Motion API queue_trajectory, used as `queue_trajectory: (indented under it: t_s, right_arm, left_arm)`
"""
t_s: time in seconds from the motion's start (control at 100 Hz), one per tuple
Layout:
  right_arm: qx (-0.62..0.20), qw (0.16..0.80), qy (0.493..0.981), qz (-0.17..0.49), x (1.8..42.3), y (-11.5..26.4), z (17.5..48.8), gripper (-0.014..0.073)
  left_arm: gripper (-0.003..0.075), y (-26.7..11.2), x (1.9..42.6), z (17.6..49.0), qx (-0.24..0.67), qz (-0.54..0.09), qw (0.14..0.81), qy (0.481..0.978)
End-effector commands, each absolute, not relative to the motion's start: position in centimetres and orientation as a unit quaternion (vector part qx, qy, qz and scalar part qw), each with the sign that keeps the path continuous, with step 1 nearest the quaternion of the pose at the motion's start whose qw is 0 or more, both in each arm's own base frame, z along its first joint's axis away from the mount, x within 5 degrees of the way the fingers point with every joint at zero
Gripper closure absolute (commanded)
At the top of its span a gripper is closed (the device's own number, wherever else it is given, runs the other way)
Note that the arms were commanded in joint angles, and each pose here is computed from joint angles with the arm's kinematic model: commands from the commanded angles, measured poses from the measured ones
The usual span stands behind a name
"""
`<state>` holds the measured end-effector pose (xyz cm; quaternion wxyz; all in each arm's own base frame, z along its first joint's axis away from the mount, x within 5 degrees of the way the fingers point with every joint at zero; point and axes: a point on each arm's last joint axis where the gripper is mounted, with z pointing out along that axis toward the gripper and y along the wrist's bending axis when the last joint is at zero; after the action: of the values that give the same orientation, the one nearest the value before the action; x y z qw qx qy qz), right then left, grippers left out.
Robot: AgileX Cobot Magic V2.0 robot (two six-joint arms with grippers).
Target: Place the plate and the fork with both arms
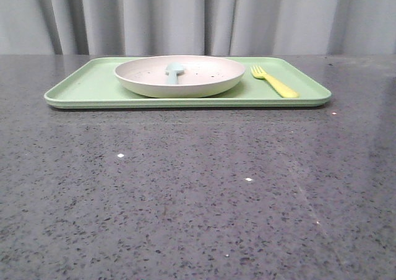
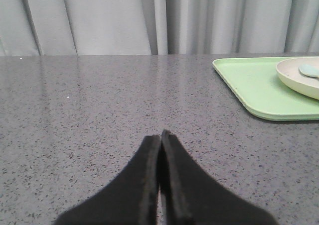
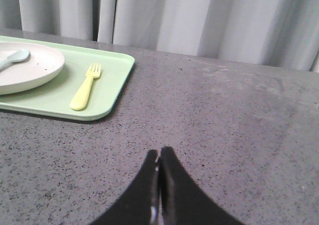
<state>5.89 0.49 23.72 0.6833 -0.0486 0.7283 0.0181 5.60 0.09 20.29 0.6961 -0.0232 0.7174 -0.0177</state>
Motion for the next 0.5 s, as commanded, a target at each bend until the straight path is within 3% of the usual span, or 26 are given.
queue_trajectory:
  t_s: [0.0, 0.49]
  right_arm:
    - [-0.037, 0.726, 0.686, 0.017, 5.6, 0.4, 24.5, 0.0664]
    - [-0.022, 0.745, 0.667, 0.019, 5.4, 0.3, 20.9, 0.0664]
  left_arm:
    - [0.0741, 0.0, 5.4, 20.7, -0.022, -0.032, 0.728, 0.684]
    - [0.0741, 0.0, 5.4, 20.7, -0.022, -0.032, 0.728, 0.684]
